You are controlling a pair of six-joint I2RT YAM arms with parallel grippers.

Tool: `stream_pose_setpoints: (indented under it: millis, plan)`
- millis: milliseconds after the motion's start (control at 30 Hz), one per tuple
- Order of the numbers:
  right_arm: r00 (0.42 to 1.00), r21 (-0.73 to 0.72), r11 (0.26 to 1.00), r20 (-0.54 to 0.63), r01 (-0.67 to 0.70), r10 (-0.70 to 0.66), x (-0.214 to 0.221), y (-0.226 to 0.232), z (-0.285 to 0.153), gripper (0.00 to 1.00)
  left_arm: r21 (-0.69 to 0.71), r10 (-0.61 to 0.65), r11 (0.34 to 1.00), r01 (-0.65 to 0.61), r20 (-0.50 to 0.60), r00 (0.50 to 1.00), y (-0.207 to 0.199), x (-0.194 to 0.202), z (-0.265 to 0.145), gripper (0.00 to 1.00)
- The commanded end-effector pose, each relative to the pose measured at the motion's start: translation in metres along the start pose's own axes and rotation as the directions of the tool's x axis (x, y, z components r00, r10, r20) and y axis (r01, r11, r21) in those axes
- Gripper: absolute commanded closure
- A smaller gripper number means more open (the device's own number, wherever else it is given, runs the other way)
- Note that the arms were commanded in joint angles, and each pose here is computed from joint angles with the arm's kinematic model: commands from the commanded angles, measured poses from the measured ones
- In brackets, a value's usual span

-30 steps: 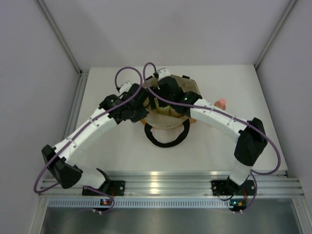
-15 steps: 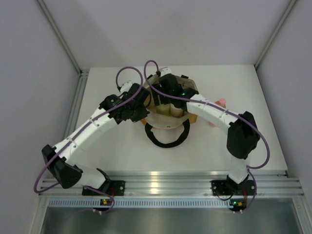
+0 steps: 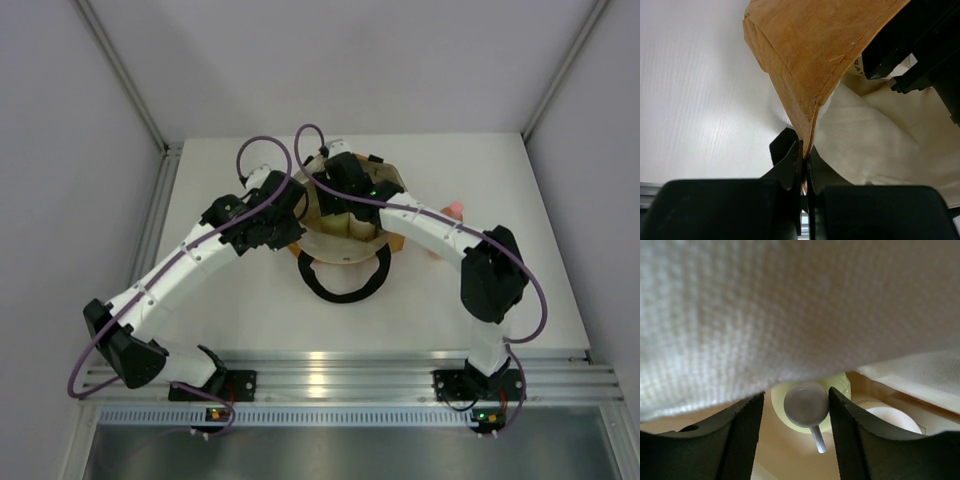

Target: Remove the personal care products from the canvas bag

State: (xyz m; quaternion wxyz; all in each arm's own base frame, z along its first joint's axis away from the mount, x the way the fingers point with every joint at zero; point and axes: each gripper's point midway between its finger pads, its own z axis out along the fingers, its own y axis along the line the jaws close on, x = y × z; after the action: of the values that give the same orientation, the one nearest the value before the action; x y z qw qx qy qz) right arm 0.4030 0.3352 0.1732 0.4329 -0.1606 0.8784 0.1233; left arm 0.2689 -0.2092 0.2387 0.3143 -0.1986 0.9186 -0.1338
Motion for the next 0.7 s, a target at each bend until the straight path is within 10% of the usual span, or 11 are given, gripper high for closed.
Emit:
stream_pose_setpoints:
  millis: [0,400,667]
  plan:
    - [0.999,0.009,1.000,-0.037,-0.030,0.030,0.015,-0.005,0.009,0.48,0.053,-0.013,0.999,0.012,0.015,1.000,-0.006,-0.004,-0.011,1.00]
    - [0.998,0.026,1.000,-0.068,-0.015,0.017,0.038,-0.011,0.012,0.61,0.046,-0.013,0.999,0.012,0.010,1.000,-0.005,-0.003,-0.009,1.00]
    - [1.000,0.010,1.000,0.004,0.002,-0.002,0.011,-0.008,-0.002,0.94,0.045,-0.008,0.999,0.008,0.011,1.000,-0.005,-0.003,-0.009,1.00]
